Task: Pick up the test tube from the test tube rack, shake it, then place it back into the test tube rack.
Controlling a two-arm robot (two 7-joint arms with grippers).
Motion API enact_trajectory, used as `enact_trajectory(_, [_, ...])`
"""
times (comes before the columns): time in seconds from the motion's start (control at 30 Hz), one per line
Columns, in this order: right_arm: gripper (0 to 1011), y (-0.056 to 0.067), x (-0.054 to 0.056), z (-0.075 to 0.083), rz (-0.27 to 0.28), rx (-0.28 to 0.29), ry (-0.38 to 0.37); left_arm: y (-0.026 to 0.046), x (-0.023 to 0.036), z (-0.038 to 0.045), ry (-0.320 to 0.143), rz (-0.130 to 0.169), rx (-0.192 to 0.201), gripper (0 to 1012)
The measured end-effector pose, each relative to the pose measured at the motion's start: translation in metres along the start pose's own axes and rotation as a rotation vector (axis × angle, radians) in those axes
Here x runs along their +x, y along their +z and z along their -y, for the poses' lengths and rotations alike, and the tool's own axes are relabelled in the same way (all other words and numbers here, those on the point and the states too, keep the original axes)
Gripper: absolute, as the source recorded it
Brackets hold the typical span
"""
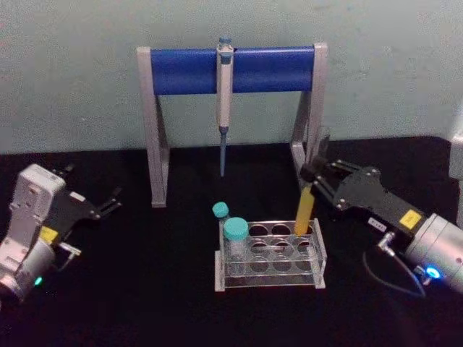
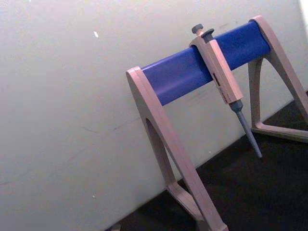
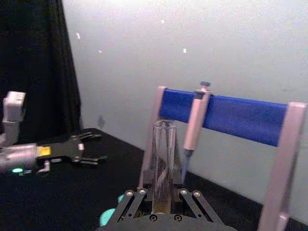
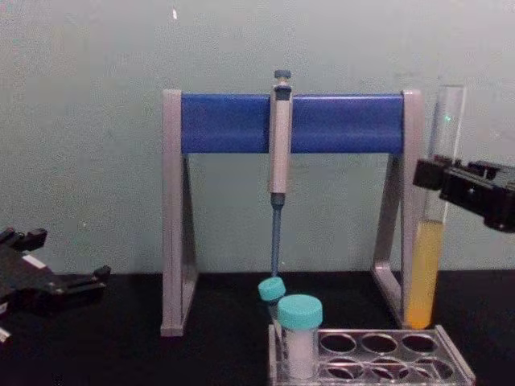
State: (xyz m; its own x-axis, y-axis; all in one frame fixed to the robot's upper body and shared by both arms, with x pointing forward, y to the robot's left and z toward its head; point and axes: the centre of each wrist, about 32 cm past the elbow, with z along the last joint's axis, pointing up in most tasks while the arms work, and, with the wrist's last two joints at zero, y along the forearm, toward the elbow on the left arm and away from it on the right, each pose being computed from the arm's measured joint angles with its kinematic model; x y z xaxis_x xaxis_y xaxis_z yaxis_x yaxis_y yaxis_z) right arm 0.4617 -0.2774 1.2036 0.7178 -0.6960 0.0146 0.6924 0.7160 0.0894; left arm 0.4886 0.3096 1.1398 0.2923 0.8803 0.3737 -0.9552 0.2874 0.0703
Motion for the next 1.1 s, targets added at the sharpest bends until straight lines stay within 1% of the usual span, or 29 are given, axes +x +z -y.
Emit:
enact_trajectory(0.07, [222,-0.001,-0.004,-0.001,-0.007,0.000,0.020,0.0000,0.0000,0.0000,0.000,0.000,0.000,1010])
enact_trajectory(0.17, [222,-0.002,-0.007,-0.003,-0.014,-0.002,0.038,0.0000,0.0000,0.0000,0.000,0.000,0.000,1009])
enact_trajectory(0.23, [221,-0.002,-0.009,-0.008,-0.016,0.001,0.056,0.0000,0.0000,0.0000,0.000,0.000,0.000,1010])
enact_trajectory(0.33, [222,-0.002,-0.011,-0.014,-0.020,0.003,0.076,0.0000,0.0000,0.0000,0.000,0.000,0.000,1010])
enact_trajectory(0.53, [222,-0.003,-0.012,-0.027,-0.025,0.006,0.091,0.0000,0.0000,0.0000,0.000,0.000,0.000,1010])
enact_trajectory(0.73, [221,-0.006,-0.006,-0.042,-0.028,0.011,0.081,0.0000,0.0000,0.0000,0.000,0.000,0.000,1010])
enact_trajectory(0.87, [221,-0.006,-0.002,-0.049,-0.025,0.019,0.067,0.0000,0.0000,0.0000,0.000,0.000,0.000,1010])
enact_trajectory(0.93, [222,-0.007,0.003,-0.054,-0.022,0.023,0.051,0.0000,0.0000,0.0000,0.000,0.000,0.000,1010])
enact_trajectory(1.07, [222,-0.007,0.009,-0.057,-0.016,0.025,0.027,0.0000,0.0001,0.0000,0.000,0.000,0.000,1010])
enact_trajectory(1.1, [222,-0.006,0.012,-0.057,-0.013,0.027,0.012,0.0000,0.0000,0.0000,0.000,0.000,0.000,1010])
